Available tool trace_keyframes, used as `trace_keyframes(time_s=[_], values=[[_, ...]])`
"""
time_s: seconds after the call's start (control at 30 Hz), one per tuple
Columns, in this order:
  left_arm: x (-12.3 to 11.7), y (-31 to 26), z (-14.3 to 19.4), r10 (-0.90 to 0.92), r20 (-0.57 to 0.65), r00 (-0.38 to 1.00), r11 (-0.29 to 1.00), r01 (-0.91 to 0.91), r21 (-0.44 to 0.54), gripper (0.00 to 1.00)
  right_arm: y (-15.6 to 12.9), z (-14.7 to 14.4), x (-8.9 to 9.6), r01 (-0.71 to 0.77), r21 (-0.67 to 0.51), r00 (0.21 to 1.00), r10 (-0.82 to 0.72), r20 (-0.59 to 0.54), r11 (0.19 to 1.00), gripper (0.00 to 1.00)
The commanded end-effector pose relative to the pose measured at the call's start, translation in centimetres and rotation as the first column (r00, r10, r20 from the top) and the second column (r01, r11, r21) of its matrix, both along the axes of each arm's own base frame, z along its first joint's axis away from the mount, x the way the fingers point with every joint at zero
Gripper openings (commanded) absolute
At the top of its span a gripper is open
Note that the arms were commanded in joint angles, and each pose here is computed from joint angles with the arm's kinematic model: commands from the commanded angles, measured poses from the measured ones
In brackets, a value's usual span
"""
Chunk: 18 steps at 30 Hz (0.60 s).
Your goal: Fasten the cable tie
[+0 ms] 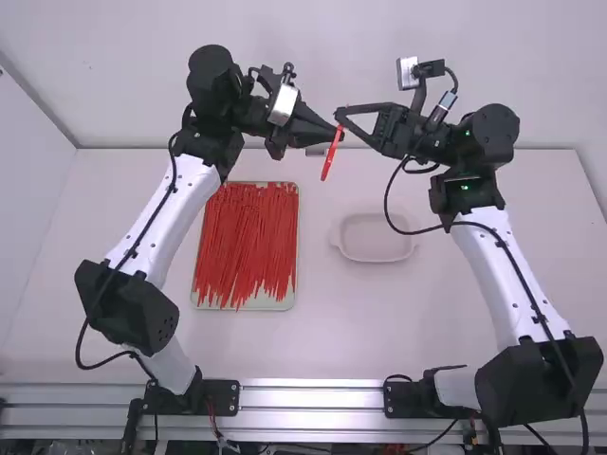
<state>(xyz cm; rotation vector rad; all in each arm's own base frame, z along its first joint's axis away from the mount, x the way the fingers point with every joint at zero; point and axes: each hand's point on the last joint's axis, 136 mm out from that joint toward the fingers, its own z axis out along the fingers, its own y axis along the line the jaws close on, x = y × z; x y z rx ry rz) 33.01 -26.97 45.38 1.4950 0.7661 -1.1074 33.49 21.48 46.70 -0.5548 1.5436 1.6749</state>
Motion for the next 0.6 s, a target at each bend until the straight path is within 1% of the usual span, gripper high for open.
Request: trace_keyframes(time_s=[0.0, 0.17, 0.57], values=[[-0.78, 0.07, 0.33, -0.024, 0.014, 1.000, 1.000, 0.024, 0.000, 0.02, -0.28, -0.06, 0.40, 0.012, 0.001, 1.000, -0.012, 0.000, 1.000, 0.01], [-0.23, 0.76, 0.33, -0.004, 0.014, 1.000, 1.000, 0.004, 0.000, 0.02, -0.45, -0.08, 0.45, 0.013, -0.001, 1.000, -0.013, 0.000, 1.000, 0.00], [-0.38, 0.43, 0.30, -0.008, 0.009, 1.000, 1.000, 0.008, 0.001, 0.02, -0.49, -0.04, 0.45, 0.015, 0.000, 1.000, -0.015, 0.004, 1.000, 0.00]])
